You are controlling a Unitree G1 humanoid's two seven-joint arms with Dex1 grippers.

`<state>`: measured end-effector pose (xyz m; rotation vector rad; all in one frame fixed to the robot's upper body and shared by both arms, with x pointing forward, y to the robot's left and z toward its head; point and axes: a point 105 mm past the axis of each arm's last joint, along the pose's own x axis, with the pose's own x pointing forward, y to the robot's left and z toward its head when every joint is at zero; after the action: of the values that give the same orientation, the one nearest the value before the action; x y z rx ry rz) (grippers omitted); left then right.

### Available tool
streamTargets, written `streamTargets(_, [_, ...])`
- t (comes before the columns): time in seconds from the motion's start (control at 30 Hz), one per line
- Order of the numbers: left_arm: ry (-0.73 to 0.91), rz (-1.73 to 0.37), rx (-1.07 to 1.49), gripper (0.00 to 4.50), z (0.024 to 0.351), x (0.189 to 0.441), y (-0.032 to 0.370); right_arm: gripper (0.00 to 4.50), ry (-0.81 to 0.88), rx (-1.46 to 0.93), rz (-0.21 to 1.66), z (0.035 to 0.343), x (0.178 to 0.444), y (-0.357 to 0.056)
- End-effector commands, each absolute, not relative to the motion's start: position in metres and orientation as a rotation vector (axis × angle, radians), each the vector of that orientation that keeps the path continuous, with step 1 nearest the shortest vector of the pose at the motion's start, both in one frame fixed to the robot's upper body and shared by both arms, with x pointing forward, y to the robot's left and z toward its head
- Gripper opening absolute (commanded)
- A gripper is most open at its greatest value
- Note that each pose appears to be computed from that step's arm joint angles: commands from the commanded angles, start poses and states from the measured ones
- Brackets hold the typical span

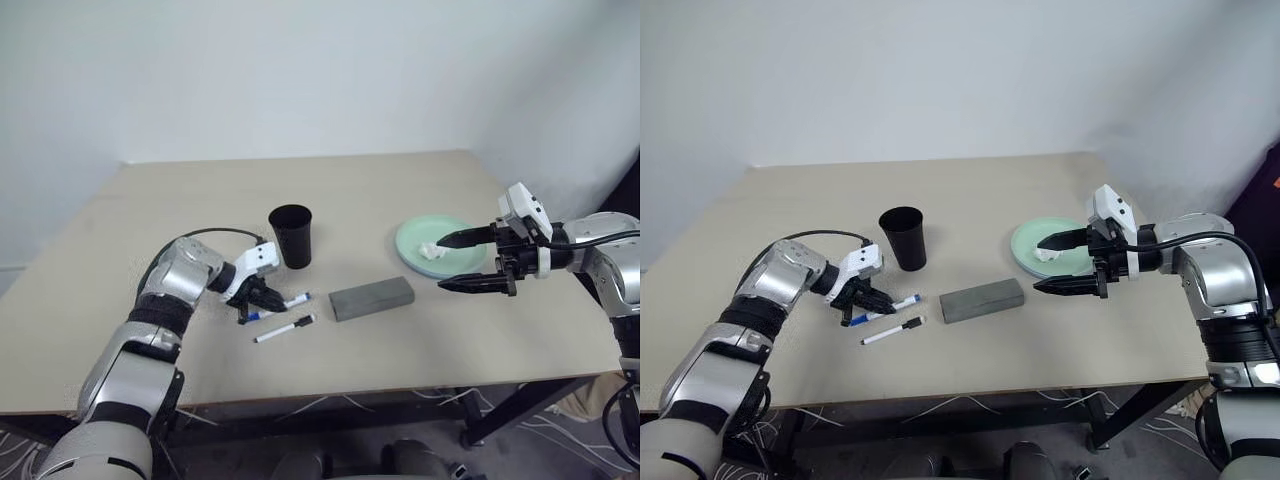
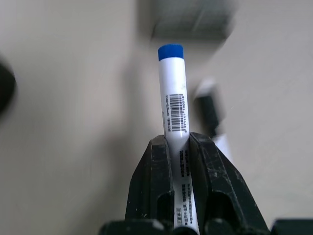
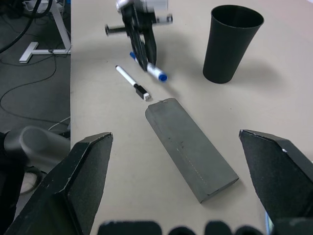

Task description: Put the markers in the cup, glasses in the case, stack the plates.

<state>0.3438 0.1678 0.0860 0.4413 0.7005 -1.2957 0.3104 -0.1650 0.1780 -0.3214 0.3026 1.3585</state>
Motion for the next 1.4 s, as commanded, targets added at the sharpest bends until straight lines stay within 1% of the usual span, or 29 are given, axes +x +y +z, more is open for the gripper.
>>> streamTargets(0.03, [0.506, -1.321, 0.398, 0.1, 0.133, 0.347, 0.153, 4.5, 0.243, -0.345, 1.369, 0.194, 0.311, -0.162])
streamTargets(0.17, [0.368, -1.304, 0.335, 0.1, 0.162, 0.35, 0.138, 4.5, 0.241, -0.344, 1.371, 0.195, 0.311, -0.161])
streamTargets(0.33, [0.152, -1.192, 0.243, 0.1, 0.203, 0.368, 0.129, 4.5, 0.235, -0.344, 1.372, 0.196, 0.312, -0.161])
streamTargets(0.47, [-0.079, -0.968, 0.15, 0.1, 0.235, 0.401, 0.131, 4.5, 0.231, -0.345, 1.374, 0.197, 0.313, -0.16])
streamTargets(0.67, [-0.29, -0.687, 0.071, 0.1, 0.262, 0.433, 0.143, 4.5, 0.23, -0.345, 1.377, 0.198, 0.313, -0.159])
streamTargets(0.77, [-0.314, -0.61, 0.044, 0.1, 0.26, 0.443, 0.148, 4.5, 0.228, -0.344, 1.379, 0.198, 0.313, -0.159])
streamTargets(0.97, [-0.294, -0.508, 0.032, 0.1, 0.236, 0.454, 0.159, 4.5, 0.221, -0.342, 1.376, 0.199, 0.313, -0.158])
streamTargets(1.13, [-0.274, -0.483, -0.02, 0.1, 0.215, 0.456, 0.163, 4.5, 0.202, -0.334, 1.357, 0.201, 0.315, -0.158])
streamTargets(1.4, [-0.214, -0.489, -0.041, 0.1, 0.185, 0.454, 0.157, 4.5, 0.15, -0.307, 1.31, 0.209, 0.324, -0.156])
